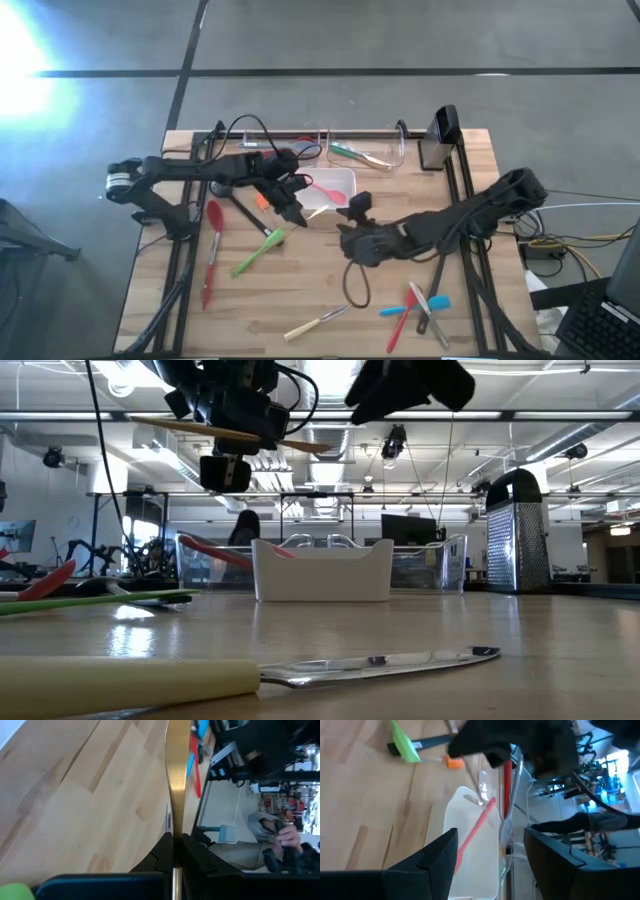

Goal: Pick & Place Kitchen Items
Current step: Put the gold table knife into the right transparent bin

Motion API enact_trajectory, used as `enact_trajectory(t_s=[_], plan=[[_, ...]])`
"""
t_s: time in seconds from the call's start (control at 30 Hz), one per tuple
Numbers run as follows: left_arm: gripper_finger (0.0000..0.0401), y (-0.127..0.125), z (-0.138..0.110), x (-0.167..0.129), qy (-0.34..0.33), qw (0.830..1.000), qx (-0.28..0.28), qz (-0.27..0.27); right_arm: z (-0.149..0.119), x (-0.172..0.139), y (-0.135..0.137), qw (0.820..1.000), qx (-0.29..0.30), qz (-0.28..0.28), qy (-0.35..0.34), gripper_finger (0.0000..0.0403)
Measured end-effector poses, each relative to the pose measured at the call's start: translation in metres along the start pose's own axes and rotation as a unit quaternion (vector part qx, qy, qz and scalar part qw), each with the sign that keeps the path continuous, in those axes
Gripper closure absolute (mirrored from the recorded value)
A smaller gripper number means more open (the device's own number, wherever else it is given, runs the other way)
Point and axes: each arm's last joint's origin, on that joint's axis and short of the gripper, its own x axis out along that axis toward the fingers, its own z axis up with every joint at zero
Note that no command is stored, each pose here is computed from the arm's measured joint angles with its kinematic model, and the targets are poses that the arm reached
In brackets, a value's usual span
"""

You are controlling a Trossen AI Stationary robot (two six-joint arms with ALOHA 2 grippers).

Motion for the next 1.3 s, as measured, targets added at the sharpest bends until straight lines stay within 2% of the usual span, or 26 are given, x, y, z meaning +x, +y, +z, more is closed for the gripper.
enact_trajectory(t_s=[0.23,0.33,0.47,0.67,0.83,1.3], plan=[[0.0383,0.000,0.001,-0.001,-0.001,1.000,-0.005,-0.001,0.029,0.022,0.002,0.998,-0.045,0.014,0.030,0.0184],[0.0383,0.000,0.001,-0.001,0.002,1.000,-0.006,-0.004,0.036,0.030,-0.002,0.998,-0.044,0.030,0.031,0.0184],[0.0383,0.000,0.001,-0.001,0.004,1.000,-0.007,-0.008,0.037,0.039,-0.009,0.998,-0.034,0.050,0.028,0.0184],[0.0383,-0.001,0.001,-0.001,0.005,1.000,-0.015,-0.010,0.032,0.044,-0.021,0.998,-0.016,0.047,0.034,0.0188],[0.0383,-0.002,0.002,-0.002,0.009,0.999,-0.027,-0.023,0.030,0.050,-0.020,0.996,-0.012,0.086,0.025,0.0212],[0.0383,-0.004,0.002,-0.002,0.013,0.998,-0.056,-0.034,0.022,0.063,-0.029,0.995,-0.025,0.083,0.042,0.0298]])
